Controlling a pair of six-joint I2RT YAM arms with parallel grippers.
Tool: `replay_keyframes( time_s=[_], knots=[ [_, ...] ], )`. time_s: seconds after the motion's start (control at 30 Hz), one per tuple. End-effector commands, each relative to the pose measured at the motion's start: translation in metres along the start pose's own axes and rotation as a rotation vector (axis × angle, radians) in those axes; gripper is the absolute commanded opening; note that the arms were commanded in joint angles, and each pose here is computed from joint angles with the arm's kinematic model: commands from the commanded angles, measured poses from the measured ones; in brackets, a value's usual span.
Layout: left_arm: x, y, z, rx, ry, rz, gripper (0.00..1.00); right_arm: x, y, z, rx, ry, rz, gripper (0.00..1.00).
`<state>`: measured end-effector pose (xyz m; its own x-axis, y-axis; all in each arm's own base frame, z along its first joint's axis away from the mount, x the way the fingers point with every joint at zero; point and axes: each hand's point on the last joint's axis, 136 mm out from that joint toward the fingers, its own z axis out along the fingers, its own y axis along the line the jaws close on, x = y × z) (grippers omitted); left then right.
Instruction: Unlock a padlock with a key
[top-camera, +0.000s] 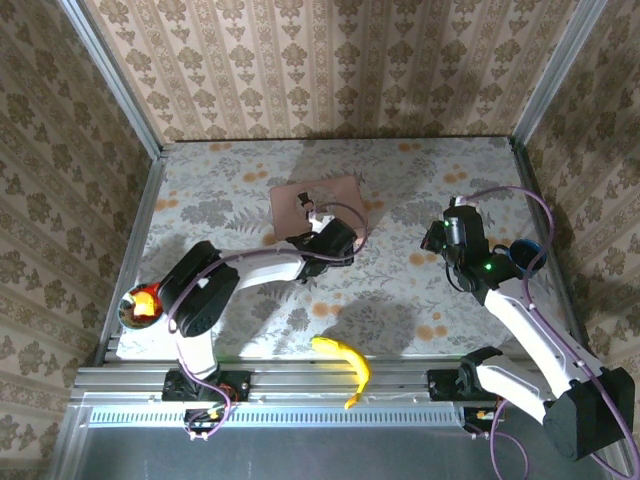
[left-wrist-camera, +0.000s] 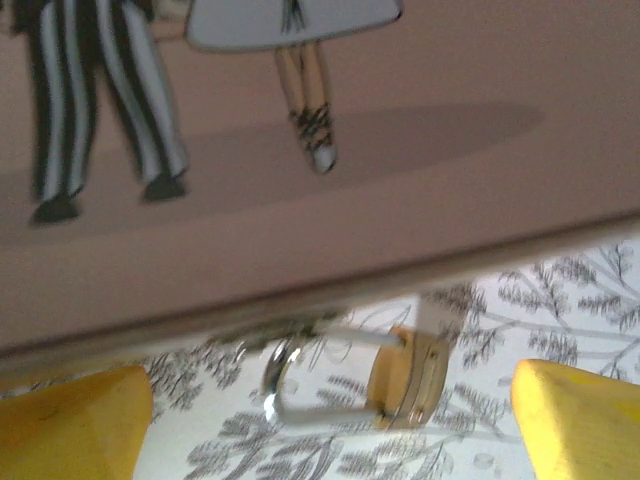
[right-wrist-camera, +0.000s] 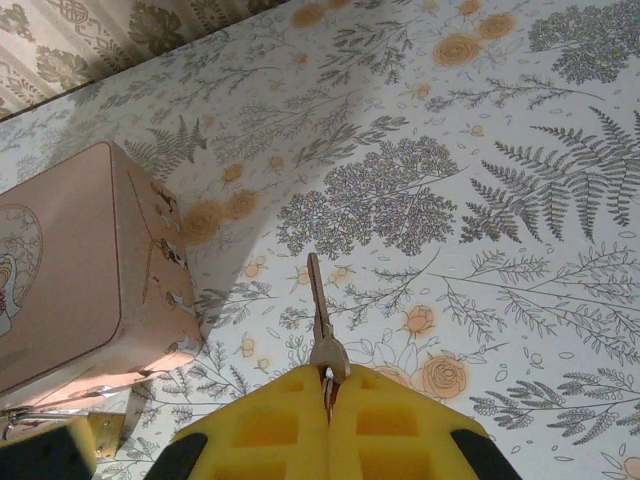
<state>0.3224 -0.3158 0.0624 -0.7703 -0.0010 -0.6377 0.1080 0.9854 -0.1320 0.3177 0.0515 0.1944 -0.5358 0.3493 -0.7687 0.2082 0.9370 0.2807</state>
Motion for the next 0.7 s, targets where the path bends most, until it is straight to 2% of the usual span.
replay_keyframes(
  time_s=[0.0, 0.23, 0.53, 0.67],
  knots=[
    [-0.016, 0.004, 0.001, -0.100, -0.060, -0.063, 0.93, 0.004, 0.000, -0.003, -0.009, 0.010, -0.001, 0.00],
    [-0.017, 0.013, 0.013, -0.240, -0.053, -0.071, 0.89, 0.001, 0.003, -0.003, -0.019, 0.001, -0.008, 0.00],
    [0.002, 0.019, 0.022, -0.250, 0.012, -0.071, 0.77, 0.004, 0.003, -0.001, -0.018, 0.010, -0.008, 0.00],
    [0.012, 0.024, 0.022, -0.254, 0.039, -0.038, 0.75, 0.005, 0.002, 0.001, -0.018, 0.011, -0.007, 0.00]
  ],
)
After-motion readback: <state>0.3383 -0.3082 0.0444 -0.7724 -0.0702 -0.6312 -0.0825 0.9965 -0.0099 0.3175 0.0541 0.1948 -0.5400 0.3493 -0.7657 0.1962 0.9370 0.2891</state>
